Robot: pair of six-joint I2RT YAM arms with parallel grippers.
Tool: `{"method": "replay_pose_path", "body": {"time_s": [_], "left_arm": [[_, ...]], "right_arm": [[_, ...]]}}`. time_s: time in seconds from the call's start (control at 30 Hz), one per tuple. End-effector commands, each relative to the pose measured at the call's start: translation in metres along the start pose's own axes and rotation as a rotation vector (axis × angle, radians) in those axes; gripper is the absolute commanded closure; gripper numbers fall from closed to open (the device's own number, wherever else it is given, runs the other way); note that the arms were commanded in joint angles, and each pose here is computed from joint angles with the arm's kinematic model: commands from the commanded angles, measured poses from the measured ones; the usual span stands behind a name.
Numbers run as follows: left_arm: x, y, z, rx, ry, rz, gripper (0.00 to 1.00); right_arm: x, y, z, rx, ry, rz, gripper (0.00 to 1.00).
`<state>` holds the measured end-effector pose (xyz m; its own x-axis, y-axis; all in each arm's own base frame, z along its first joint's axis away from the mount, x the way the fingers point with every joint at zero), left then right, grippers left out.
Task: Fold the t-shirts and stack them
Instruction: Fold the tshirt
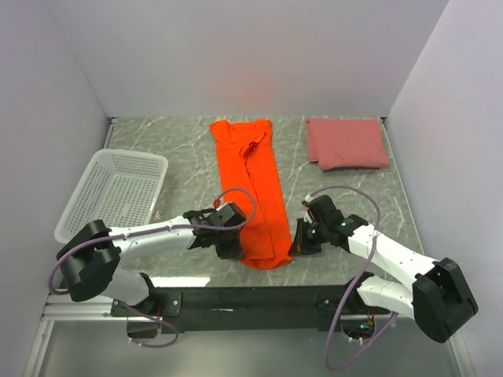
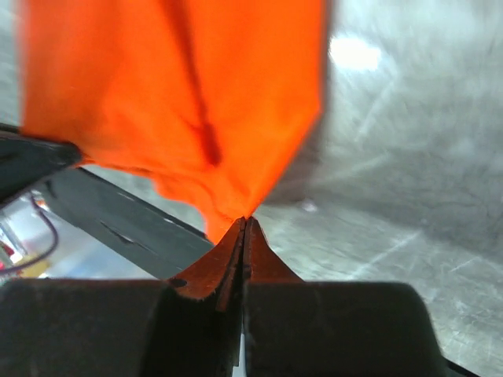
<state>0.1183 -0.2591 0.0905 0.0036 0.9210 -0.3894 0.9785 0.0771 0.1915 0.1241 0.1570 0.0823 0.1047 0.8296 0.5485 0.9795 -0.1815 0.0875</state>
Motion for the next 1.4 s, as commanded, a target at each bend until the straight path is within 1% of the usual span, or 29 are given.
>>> {"method": "replay_pose_path", "body": {"time_s": [0.0,0.17,0.23,0.27,0.3,0.37,0.4,0.53,0.57,0.6,0.63,0.67,0.73,0.77,0.83,0.87,0.9,0.93,0.97,1.0,1.03,1.07,1.1,1.13,1.17,1.2,1.23,1.27,1.37], "left_arm": [[-0.013,0.032,-0.018,-0.089,-0.042,-0.005,0.99],[-0.012,0.084,-0.030,-0.198,-0.065,-0.051,0.99],[-0.016,0.119,-0.039,-0.267,-0.116,-0.087,0.99],[-0.015,0.129,-0.036,-0.271,-0.111,-0.080,0.99],[-0.018,0.152,-0.044,-0.327,-0.109,-0.103,0.99],[-0.016,0.172,-0.037,-0.337,-0.090,-0.095,0.99],[-0.012,0.189,-0.041,-0.358,-0.085,-0.119,0.99],[-0.011,0.243,-0.045,-0.412,-0.075,-0.133,0.99],[-0.005,0.250,-0.033,-0.393,-0.056,-0.137,0.99],[0.002,0.260,-0.030,-0.391,-0.054,-0.149,0.99],[-0.004,0.274,-0.034,-0.399,-0.084,-0.144,0.99],[0.004,0.279,-0.020,-0.372,-0.058,-0.152,0.99],[0.008,0.300,-0.021,-0.387,-0.069,-0.154,0.99],[0.012,0.306,-0.011,-0.376,-0.062,-0.151,0.98],[0.019,0.318,-0.008,-0.373,-0.060,-0.156,0.84],[0.022,0.322,-0.002,-0.368,-0.053,-0.153,0.73],[0.024,0.328,-0.004,-0.376,-0.055,-0.151,0.49],[0.025,0.330,-0.003,-0.376,-0.058,-0.149,0.35],[0.026,0.329,-0.002,-0.366,-0.070,-0.149,0.25],[0.029,0.323,0.000,-0.349,-0.069,-0.149,0.15],[0.031,0.321,0.000,-0.353,-0.072,-0.145,0.01],[0.028,0.317,-0.011,-0.367,-0.087,-0.144,0.01],[0.037,0.298,-0.003,-0.322,-0.075,-0.155,0.01],[0.038,0.291,-0.004,-0.327,-0.084,-0.154,0.01],[0.036,0.281,-0.014,-0.338,-0.096,-0.159,0.01],[0.036,0.268,-0.012,-0.327,-0.093,-0.154,0.01],[0.047,0.243,-0.001,-0.277,-0.066,-0.163,0.01],[0.046,0.233,-0.006,-0.275,-0.067,-0.170,0.01],[0.051,0.194,0.007,-0.204,-0.049,-0.182,0.02]], "right_arm": [[0.040,0.036,-0.022,-0.159,0.086,-0.072,1.00],[0.064,0.087,-0.033,-0.296,0.047,-0.055,1.00],[0.078,0.117,-0.039,-0.367,0.042,-0.034,1.00],[0.082,0.127,-0.039,-0.388,0.043,-0.030,1.00],[0.093,0.145,-0.039,-0.411,0.046,-0.027,1.00],[0.110,0.171,-0.045,-0.440,0.065,-0.026,1.00],[0.108,0.181,-0.034,-0.423,0.041,-0.010,1.00],[0.123,0.229,-0.029,-0.448,0.045,0.019,1.00],[0.125,0.239,-0.027,-0.454,0.039,0.019,1.00],[0.127,0.256,-0.022,-0.454,0.029,0.028,1.00],[0.128,0.263,-0.020,-0.448,0.028,0.034,1.00],[0.127,0.270,-0.015,-0.437,0.025,0.037,1.00],[0.124,0.290,-0.003,-0.425,0.003,0.054,1.00],[0.130,0.300,-0.006,-0.441,0.013,0.052,1.00],[0.125,0.314,0.009,-0.433,0.017,0.056,0.98],[0.125,0.321,0.011,-0.437,0.028,0.049,0.75],[0.129,0.330,0.017,-0.417,0.057,0.037,0.62],[0.127,0.335,0.019,-0.412,0.053,0.039,0.56],[0.128,0.339,0.016,-0.410,0.043,0.033,0.50],[0.123,0.339,0.018,-0.409,0.020,0.029,0.47],[0.121,0.336,0.017,-0.406,0.007,0.019,0.46],[0.119,0.331,0.015,-0.400,0.006,0.017,0.45],[0.112,0.315,0.014,-0.383,0.008,0.015,0.45],[0.109,0.304,0.013,-0.377,0.015,0.024,0.45],[0.089,0.280,0.028,-0.334,-0.005,0.040,0.45],[0.093,0.268,0.012,-0.357,0.025,0.031,0.45],[0.088,0.255,0.012,-0.345,0.034,0.040,0.45],[0.083,0.243,0.012,-0.333,0.032,0.043,0.45],[0.055,0.202,0.022,-0.260,-0.007,0.079,0.46]]}}
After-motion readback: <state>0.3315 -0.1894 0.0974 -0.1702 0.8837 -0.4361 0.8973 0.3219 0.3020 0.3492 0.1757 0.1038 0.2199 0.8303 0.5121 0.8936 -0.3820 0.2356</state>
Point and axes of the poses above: each gripper's point midway between its finger pads, its own z axis out along the fingers, its own x axis along the line the jaws close on, y = z × x, the point moved 5 cm from there along -z, back along the fingers, and after that the axes turned 7 degrees about z, right-handed, at the moved point
